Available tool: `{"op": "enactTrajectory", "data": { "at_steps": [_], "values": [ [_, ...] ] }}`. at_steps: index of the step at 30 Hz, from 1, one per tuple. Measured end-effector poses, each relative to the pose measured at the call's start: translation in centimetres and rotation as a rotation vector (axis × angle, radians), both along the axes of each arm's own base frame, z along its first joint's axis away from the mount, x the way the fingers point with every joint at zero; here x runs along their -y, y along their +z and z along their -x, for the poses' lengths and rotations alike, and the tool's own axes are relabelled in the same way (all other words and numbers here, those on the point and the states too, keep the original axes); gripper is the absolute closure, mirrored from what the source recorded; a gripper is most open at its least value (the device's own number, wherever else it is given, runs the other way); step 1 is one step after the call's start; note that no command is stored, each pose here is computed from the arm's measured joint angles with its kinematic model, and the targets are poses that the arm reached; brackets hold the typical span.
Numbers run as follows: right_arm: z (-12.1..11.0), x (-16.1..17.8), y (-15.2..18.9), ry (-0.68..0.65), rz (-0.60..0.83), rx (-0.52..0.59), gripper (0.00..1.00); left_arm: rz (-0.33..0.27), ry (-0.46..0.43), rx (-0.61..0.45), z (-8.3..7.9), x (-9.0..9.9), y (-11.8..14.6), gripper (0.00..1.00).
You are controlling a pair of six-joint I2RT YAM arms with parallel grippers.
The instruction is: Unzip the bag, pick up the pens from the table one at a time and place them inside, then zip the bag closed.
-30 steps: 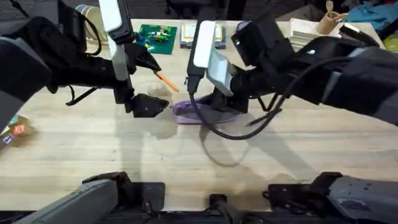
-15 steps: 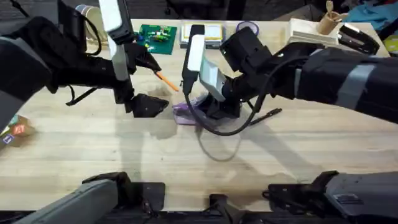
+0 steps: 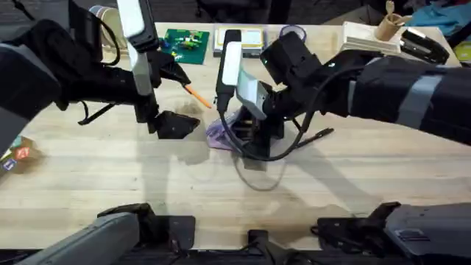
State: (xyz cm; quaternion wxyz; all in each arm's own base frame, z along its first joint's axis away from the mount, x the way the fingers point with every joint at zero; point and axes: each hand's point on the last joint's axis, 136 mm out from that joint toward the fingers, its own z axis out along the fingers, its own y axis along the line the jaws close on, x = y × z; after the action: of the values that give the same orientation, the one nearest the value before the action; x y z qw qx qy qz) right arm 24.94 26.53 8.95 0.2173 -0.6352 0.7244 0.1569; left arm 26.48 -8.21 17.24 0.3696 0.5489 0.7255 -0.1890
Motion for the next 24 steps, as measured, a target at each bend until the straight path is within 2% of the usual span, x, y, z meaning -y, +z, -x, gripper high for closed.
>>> {"op": "enactTrajectory", "data": {
  "at_steps": [12,13,14,15,24],
  "values": [
    [0.4,0.5,0.8,-0.004,0.004,0.005,0.004,0.0,0.0,0.0,0.0,0.0,0.0,0.008],
    [0.7,0.7,1.5,-0.004,0.0,0.011,0.004,0.0,0.0,0.0,0.0,0.0,0.0,0.008],
    [1.9,1.6,5.0,-0.004,-0.039,0.06,0.004,0.0,0.0,0.0,0.0,0.0,0.0,0.007],
    [2.3,1.9,5.9,-0.004,-0.05,0.075,0.004,0.0,0.0,0.0,0.0,0.0,0.0,0.007],
    [4.9,6.5,10.6,-0.065,-0.017,0.204,0.004,0.001,0.0,-0.001,0.0,0.0,0.0,0.007]
  ]
}}
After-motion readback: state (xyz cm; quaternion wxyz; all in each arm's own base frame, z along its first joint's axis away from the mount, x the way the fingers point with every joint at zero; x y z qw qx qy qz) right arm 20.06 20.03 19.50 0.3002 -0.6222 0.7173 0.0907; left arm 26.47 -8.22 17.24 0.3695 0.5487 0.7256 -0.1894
